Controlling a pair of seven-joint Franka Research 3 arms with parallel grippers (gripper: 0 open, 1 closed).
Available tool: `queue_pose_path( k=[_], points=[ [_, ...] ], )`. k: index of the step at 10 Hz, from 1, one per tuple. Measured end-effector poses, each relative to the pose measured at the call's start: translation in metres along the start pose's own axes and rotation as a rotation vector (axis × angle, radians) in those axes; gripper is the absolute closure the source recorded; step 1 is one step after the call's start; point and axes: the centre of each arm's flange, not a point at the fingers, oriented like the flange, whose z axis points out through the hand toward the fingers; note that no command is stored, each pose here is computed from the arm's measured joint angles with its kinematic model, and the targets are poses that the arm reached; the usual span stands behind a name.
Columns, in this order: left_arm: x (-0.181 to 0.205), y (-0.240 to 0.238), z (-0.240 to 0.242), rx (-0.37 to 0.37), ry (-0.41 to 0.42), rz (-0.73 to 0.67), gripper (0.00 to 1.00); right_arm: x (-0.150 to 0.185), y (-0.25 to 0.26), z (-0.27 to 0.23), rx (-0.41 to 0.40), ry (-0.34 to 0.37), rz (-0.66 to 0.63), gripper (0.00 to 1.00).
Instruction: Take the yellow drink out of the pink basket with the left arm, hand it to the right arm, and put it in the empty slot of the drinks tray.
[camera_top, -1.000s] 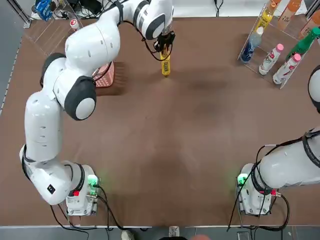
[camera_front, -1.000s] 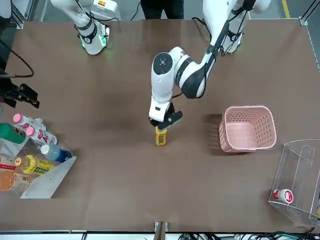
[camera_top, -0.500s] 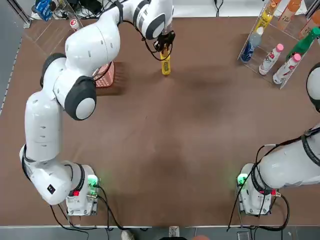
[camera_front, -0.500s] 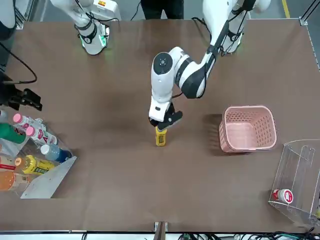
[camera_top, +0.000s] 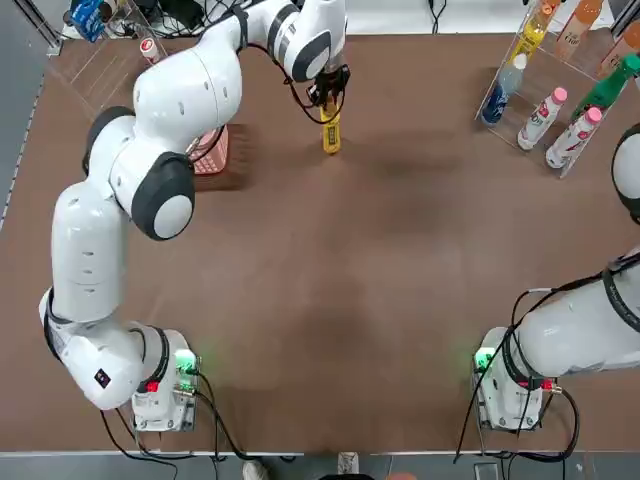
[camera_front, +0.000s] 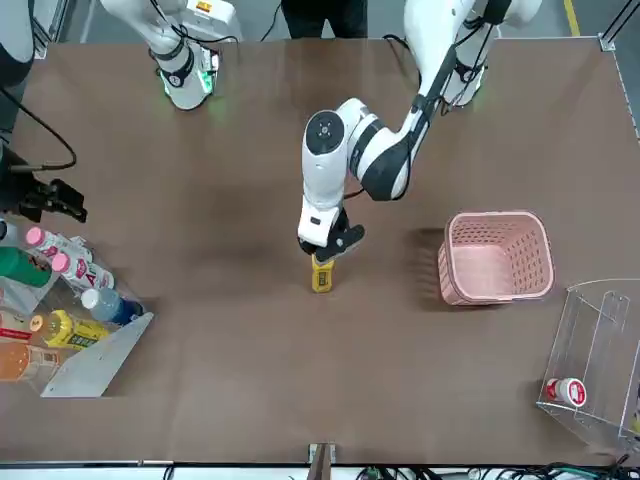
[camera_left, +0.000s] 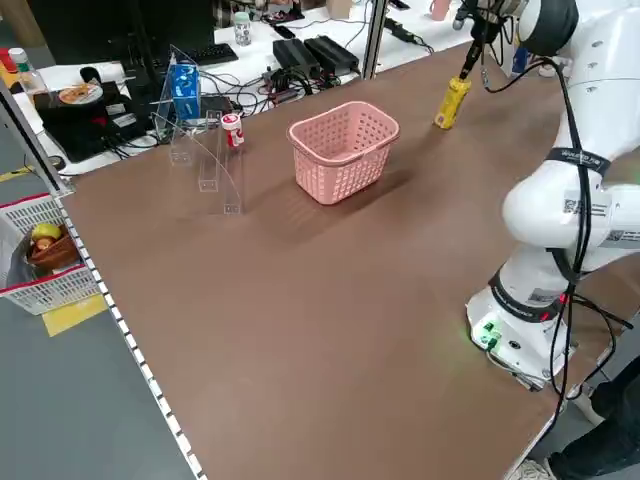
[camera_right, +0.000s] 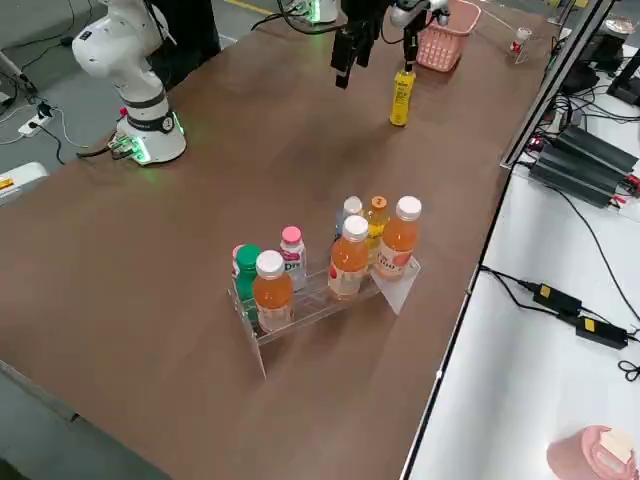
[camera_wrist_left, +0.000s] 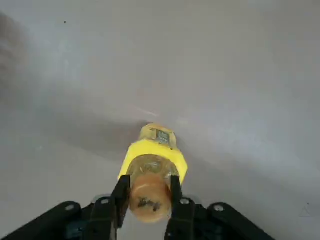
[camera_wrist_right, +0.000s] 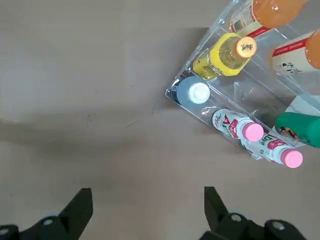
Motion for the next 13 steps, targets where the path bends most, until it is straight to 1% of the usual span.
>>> queue_pose_path(
  k=[1,2,3,4,5,6,7,8,10,11,12,13],
  points=[
    [0.001,0.002,-0.004,-0.008,0.004,0.000,0.53,0.000,0.000,0.000,0.000,0.000,0.000,0.01],
    [0.002,0.003,-0.006,-0.013,0.006,-0.001,0.41,0.000,0.000,0.000,0.000,0.000,0.000,0.01],
    [0.003,0.003,-0.009,-0.016,0.009,-0.002,0.25,0.000,0.000,0.000,0.000,0.000,-0.001,0.01],
    [0.007,0.003,-0.014,-0.025,0.015,-0.006,0.11,0.000,0.000,0.000,0.000,0.000,-0.001,0.01],
    [0.013,0.002,-0.027,-0.034,0.023,-0.014,0.00,0.000,-0.004,0.000,0.000,0.001,-0.007,0.01],
    [0.024,-0.004,-0.044,-0.024,0.027,-0.021,0.00,0.001,-0.015,-0.001,0.001,0.010,-0.027,0.01],
    [0.041,-0.017,-0.067,0.007,0.026,-0.017,0.00,0.002,-0.034,-0.002,0.002,0.027,-0.062,0.01],
    [0.070,-0.039,-0.099,0.037,0.023,0.000,0.00,0.001,-0.061,-0.001,0.005,0.039,-0.107,0.01],
    [0.133,-0.097,-0.169,0.068,0.030,0.029,0.00,-0.007,-0.129,0.000,0.021,0.061,-0.164,0.01],
    [0.162,-0.128,-0.196,0.073,0.025,0.050,0.00,-0.015,-0.171,-0.001,0.031,0.081,-0.154,0.01],
    [0.190,-0.158,-0.213,0.077,0.019,0.076,0.00,-0.027,-0.219,-0.002,0.045,0.108,-0.123,0.01],
    [0.217,-0.187,-0.224,0.086,0.015,0.104,0.00,-0.039,-0.265,0.004,0.058,0.119,-0.088,0.01]
  ],
)
